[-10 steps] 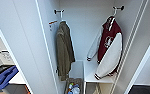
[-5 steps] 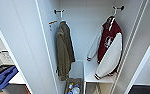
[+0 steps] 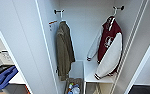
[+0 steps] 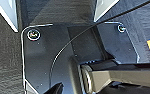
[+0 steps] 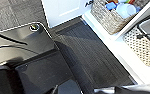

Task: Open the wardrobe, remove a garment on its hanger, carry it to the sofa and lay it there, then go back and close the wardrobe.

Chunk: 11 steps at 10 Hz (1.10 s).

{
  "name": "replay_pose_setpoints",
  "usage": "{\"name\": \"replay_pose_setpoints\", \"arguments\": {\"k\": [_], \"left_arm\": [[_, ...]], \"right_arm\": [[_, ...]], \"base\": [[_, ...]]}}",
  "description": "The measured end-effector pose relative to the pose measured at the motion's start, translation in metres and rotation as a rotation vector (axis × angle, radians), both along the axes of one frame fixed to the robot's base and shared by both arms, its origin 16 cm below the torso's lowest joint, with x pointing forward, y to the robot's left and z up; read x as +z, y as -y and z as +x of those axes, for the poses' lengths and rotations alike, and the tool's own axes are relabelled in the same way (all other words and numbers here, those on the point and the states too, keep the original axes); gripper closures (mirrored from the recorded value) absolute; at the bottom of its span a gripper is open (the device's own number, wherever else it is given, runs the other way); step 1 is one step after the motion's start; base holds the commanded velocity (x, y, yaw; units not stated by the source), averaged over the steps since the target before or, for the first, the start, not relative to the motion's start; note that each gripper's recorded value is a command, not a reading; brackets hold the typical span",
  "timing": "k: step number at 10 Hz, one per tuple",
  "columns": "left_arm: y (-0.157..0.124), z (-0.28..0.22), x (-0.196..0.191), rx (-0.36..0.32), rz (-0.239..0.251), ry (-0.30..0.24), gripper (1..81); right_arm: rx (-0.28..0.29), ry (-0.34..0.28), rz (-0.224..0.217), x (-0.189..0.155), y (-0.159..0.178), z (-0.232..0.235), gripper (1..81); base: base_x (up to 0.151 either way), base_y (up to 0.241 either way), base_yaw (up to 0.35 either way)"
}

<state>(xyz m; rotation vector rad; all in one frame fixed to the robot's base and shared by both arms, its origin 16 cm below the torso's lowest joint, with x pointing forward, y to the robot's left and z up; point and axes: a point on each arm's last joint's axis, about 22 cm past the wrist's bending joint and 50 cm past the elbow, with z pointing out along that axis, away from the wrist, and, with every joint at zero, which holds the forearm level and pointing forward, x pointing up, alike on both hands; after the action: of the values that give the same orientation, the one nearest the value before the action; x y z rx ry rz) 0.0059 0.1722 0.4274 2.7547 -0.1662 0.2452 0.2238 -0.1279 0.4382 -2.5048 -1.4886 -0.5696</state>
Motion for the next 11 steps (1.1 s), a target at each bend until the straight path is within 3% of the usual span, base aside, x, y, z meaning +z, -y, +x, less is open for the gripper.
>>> {"name": "replay_pose_setpoints", "arguments": {"k": [3, 6, 11], "left_arm": [[0.008, 0.0, 0.001, -0.001, -0.011, 0.001, 1.0], [0.003, -0.001, 0.0, -0.001, -0.004, -0.001, 1.0], [0.021, 0.004, 0.002, -0.004, -0.026, 0.006, 1.0]], "right_arm": [[0.055, 0.081, -0.071, 0.009, 0.009, 0.044, 1.0], [0.047, 0.161, -0.183, 0.025, 0.058, 0.103, 1.0], [-0.065, 0.149, -0.163, 0.032, 0.061, 0.122, 1.0]], "base": [[0.0, 0.0, 0.0], [0.0, 0.0, 0.0], [0.0, 0.0, 0.0]]}}
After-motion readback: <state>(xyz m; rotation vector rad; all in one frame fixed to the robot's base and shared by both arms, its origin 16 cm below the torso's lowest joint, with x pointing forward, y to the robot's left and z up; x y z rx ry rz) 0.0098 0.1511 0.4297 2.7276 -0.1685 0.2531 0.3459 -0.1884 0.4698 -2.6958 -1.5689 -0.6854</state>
